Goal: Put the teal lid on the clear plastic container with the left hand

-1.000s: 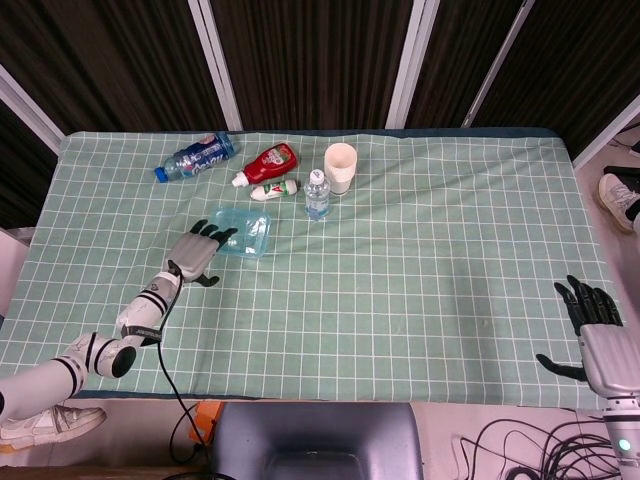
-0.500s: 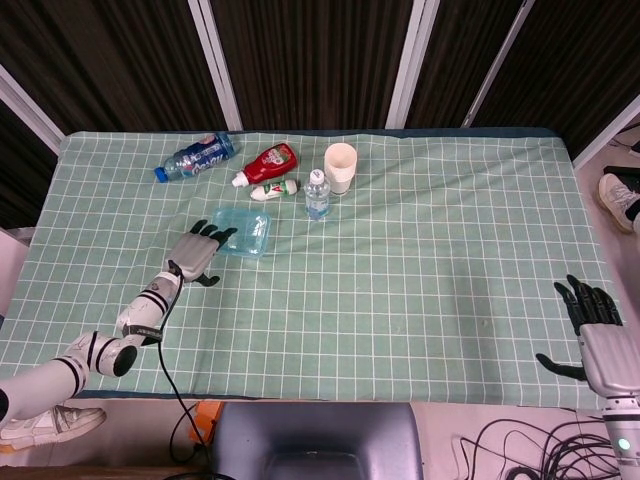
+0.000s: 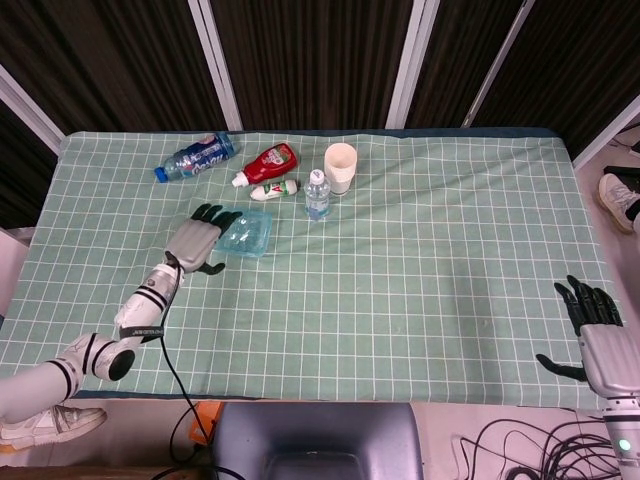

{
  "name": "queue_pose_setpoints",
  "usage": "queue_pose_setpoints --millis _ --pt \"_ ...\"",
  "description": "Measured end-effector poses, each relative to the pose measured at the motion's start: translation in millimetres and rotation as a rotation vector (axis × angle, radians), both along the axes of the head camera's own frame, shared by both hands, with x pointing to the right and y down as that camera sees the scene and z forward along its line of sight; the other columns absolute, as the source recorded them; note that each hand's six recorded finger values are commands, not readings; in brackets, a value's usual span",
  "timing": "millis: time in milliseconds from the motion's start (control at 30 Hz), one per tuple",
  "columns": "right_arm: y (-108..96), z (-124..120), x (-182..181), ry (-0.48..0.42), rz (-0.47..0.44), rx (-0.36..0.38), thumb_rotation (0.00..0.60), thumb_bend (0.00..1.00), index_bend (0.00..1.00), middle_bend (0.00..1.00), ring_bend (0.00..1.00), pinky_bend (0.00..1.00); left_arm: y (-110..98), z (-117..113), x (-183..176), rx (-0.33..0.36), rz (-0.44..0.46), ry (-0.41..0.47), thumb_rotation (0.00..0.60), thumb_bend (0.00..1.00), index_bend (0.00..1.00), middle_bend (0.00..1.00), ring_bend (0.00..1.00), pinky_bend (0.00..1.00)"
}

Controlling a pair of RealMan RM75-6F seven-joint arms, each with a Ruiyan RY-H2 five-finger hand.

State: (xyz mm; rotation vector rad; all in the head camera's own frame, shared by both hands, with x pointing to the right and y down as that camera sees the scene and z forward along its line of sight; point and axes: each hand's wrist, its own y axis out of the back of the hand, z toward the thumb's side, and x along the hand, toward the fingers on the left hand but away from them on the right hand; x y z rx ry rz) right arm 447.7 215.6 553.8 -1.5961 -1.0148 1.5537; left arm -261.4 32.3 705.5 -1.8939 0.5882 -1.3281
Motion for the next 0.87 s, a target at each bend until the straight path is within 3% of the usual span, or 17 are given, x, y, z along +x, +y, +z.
queue_pose_setpoints --millis 167,367,533,600,700,867 --pt "1.0 0.0 -2.0 -0.002 -0.009 -0.001 0.6 0.12 0.0 0.0 0.0 0.0 7.1 -30.7 3.2 0.061 -0.001 0.087 0.6 0.26 0.0 0.0 0.0 0.0" --pt "3.7 2.3 -5.1 0.007 -0.026 -0.012 0.6 0.12 0.0 0.0 0.0 0.0 53.8 -66.1 -34.4 0.145 -0.039 0.146 0.6 0.28 0.0 0.0 0.0 0.0" --pt "6.4 6.4 -9.5 0.028 -0.043 -0.019 0.6 0.12 0.0 0.0 0.0 0.0 127.1 -88.2 -113.4 0.211 -0.183 0.073 0.6 0.28 0.0 0.0 0.0 0.0" --pt "7.2 8.1 -11.8 0.038 -0.049 -0.02 0.6 0.12 0.0 0.0 0.0 0.0 161.2 -95.8 -145.3 0.22 -0.26 0.018 0.6 0.29 0.0 0.0 0.0 0.0" --pt "8.3 9.3 -16.0 0.049 -0.055 -0.014 0.6 0.12 0.0 0.0 0.0 0.0 198.2 -101.0 -172.0 0.2 -0.302 -0.071 0.6 0.29 0.0 0.0 0.0 0.0" --pt "11.2 8.8 -19.6 0.056 -0.063 -0.005 0.6 0.12 0.0 0.0 0.0 0.0 203.6 -106.8 -174.1 0.207 -0.286 -0.063 0.6 0.29 0.0 0.0 0.0 0.0"
